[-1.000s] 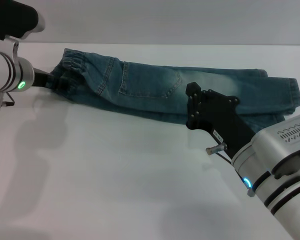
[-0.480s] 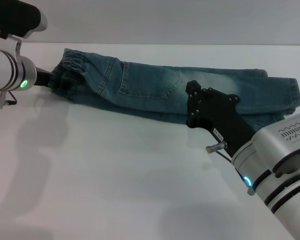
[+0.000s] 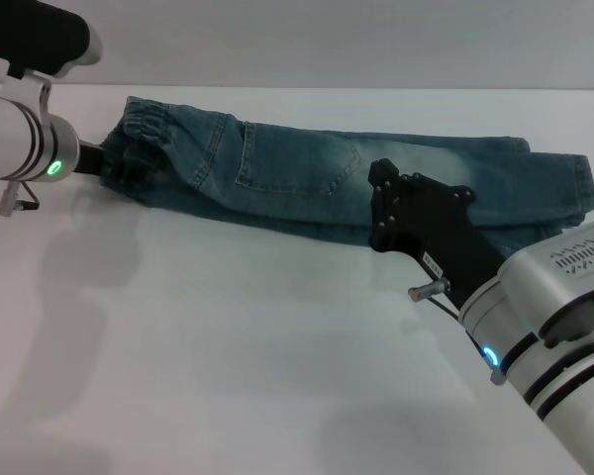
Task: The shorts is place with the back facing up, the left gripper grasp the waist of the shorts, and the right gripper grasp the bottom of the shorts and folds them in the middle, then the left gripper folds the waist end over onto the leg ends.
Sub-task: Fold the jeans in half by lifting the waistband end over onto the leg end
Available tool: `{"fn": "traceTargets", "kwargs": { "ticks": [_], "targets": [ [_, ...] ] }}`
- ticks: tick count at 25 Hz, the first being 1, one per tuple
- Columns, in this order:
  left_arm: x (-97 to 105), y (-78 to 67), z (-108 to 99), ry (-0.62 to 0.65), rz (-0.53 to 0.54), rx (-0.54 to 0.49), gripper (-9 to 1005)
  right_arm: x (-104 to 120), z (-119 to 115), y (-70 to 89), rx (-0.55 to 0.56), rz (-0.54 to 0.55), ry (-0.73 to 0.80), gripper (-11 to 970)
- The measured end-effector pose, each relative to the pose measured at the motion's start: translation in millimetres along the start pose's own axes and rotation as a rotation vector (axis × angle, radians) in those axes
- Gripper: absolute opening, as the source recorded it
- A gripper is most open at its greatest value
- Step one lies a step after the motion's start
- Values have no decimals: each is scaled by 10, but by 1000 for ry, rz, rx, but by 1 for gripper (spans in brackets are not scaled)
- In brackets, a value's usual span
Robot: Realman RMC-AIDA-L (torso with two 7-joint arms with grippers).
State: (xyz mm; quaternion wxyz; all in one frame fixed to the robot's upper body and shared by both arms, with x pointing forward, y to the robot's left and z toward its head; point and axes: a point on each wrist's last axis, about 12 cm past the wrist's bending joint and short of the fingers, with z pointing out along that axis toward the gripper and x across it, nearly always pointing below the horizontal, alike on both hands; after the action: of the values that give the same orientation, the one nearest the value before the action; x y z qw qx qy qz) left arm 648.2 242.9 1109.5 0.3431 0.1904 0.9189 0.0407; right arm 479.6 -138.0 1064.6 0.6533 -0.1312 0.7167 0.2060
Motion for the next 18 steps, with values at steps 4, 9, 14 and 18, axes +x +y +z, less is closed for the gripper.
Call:
{"fn": "traceTargets", "kwargs": {
  "ticks": [4,9,14,18],
  "targets": [
    [-1,-10,21,8,3,2,689,-3,3,1,-2,-3,-1,0],
    [-7,-21,29,9,4,4,683,-6,7,3,-3,-4,-2,0],
    [-18,-28,44,10,8,4,676,-5,6,2,-3,-5,-1,-1],
    [-19,-39,53,13,11,5,671,-7,8,-4,-3,-6,-1,-1]
  ]
}}
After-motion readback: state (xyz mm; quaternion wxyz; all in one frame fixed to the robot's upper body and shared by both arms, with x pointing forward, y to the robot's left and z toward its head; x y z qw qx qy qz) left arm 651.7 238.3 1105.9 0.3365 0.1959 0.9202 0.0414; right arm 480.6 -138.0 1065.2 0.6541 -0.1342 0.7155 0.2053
